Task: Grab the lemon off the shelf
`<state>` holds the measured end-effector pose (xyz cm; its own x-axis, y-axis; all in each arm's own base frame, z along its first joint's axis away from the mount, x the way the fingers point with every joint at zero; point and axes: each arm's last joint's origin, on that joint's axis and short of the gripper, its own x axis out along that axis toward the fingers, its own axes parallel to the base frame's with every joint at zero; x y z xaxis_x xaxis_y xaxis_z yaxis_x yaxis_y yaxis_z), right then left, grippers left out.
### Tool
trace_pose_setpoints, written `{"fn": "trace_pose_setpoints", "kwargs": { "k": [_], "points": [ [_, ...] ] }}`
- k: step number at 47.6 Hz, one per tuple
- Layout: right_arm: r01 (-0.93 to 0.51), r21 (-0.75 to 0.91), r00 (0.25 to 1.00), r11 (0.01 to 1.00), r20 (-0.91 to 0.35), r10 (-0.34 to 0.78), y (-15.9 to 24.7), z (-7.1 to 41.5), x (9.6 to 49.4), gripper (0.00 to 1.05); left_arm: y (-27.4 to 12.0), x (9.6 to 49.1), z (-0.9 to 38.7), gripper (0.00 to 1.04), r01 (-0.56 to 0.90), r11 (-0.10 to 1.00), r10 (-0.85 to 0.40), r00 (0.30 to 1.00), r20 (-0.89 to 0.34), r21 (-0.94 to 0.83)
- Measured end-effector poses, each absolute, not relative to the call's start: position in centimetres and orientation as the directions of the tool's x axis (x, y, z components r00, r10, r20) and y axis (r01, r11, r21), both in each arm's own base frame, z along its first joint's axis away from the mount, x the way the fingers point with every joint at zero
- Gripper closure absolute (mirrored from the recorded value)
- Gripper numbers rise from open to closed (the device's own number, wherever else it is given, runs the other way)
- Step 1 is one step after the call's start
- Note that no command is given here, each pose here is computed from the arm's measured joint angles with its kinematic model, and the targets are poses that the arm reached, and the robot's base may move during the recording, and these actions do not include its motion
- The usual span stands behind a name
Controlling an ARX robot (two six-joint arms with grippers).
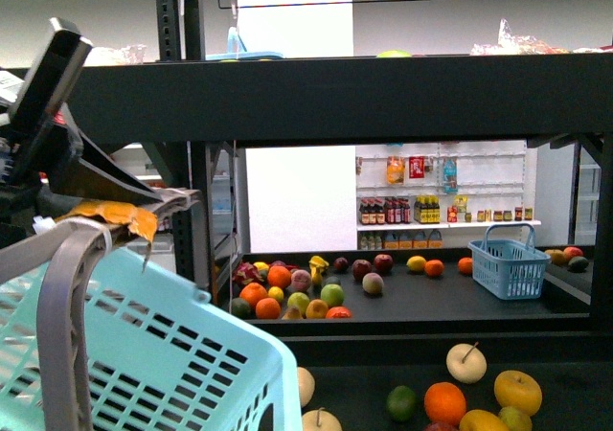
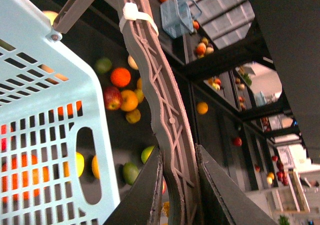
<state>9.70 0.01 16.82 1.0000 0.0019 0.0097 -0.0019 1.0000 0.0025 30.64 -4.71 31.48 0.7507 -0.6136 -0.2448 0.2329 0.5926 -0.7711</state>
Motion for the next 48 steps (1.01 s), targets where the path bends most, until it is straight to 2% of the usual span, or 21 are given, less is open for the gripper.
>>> {"fn": "trace_pose_setpoints", "kwargs": {
  "k": [12, 26, 31, 35, 48],
  "points": [
    [-0.002, 0.002, 1.000, 1.000, 0.010, 0.002, 0.0, 16.8, 9.7, 0.08, -6.3, 30.8, 30.5, 0.91, 0.347, 0.632, -0.671, 0.693, -0.265, -0.693],
    [0.005, 0.001, 1.000, 1.000, 0.009, -0.005, 0.0, 16.8, 9.7, 0.08, -6.3, 31.1, 29.4, 0.92, 0.337, 0.638, -0.655, 0.710, -0.258, -0.692],
    [0.207, -0.059, 0.978, 0.977, -0.023, -0.208, 0.2, 16.6, 9.8, 0.08, -6.3, 31.1, 29.3, 0.92, 0.334, 0.641, -0.651, 0.713, -0.259, -0.691],
    [0.259, -0.087, 0.963, 0.962, -0.058, -0.264, 0.2, 16.3, 10.1, 0.08, -6.2, 31.1, 29.3, 0.92, 0.331, 0.645, -0.645, 0.718, -0.259, -0.689],
    [0.148, -0.060, 0.982, 0.987, -0.109, -0.154, -0.3, 18.6, 13.3, 0.08, -6.2, 31.1, 29.3, 0.92, 0.330, 0.645, -0.645, 0.719, -0.259, -0.689]
  ]
}}
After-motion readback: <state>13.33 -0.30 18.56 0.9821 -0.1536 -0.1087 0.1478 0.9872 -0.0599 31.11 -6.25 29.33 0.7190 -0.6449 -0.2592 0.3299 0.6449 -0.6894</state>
